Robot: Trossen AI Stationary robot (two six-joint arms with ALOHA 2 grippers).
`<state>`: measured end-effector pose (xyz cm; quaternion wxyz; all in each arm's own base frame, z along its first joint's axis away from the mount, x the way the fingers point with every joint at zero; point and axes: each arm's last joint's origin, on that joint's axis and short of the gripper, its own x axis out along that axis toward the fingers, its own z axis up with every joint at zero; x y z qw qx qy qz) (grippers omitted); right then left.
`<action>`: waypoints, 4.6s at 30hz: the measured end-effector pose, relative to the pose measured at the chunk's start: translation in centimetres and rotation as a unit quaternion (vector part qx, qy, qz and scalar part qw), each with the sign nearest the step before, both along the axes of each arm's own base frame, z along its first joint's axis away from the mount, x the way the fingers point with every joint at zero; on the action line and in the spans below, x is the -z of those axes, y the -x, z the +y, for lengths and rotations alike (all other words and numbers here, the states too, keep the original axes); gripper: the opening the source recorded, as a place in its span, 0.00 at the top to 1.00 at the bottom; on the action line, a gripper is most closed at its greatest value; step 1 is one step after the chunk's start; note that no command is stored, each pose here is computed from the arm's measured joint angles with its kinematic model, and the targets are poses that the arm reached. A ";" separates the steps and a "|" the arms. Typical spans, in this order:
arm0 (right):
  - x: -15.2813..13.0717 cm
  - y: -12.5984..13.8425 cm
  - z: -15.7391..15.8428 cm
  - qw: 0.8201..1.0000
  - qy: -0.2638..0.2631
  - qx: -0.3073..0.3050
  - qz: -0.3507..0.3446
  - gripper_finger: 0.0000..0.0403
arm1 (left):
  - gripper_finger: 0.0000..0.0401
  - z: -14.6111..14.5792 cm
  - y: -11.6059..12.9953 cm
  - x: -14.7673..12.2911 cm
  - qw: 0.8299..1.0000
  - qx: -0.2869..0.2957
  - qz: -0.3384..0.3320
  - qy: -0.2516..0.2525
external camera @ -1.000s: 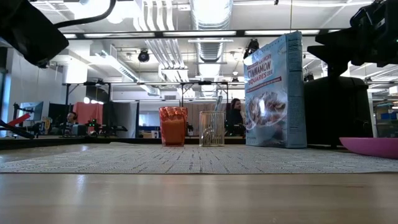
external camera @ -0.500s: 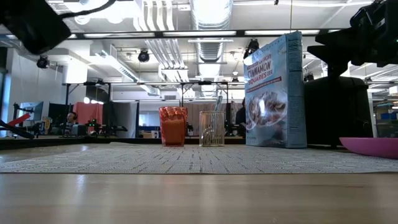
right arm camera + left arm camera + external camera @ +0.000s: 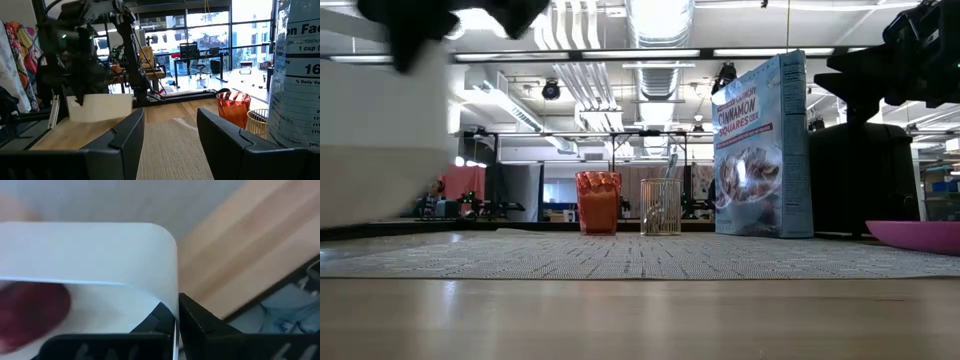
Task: Arrange a breakfast setting
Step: Move the white bin to the left of the pink plate, then put the pink plate on the gray table mat
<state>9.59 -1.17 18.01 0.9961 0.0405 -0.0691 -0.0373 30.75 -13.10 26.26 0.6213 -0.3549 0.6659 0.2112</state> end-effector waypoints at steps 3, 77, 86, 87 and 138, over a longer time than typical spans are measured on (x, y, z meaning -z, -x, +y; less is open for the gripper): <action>0.0 0.0 0.0 1.000 -0.001 0.000 0.000 0.58 | 1.00 1.6 -1.6 -0.7 0.998 0.034 -0.033 -0.031; 0.1 -0.1 0.0 1.000 -0.002 0.003 0.006 0.58 | 0.62 1.5 -21.1 3.6 0.866 0.350 -0.341 -0.106; 0.1 -0.1 0.0 1.000 -0.001 0.003 0.006 0.58 | 0.60 -0.4 -17.9 1.3 0.868 0.371 -0.264 -0.197; 0.1 -0.1 0.0 1.000 -0.001 0.003 0.006 0.58 | 0.60 -0.6 -17.4 1.1 0.869 0.371 -0.249 -0.212; -0.1 -0.1 -0.1 1.000 -0.003 0.016 -0.002 0.58 | 0.59 5.3 3.4 7.8 0.652 0.181 -0.634 -0.374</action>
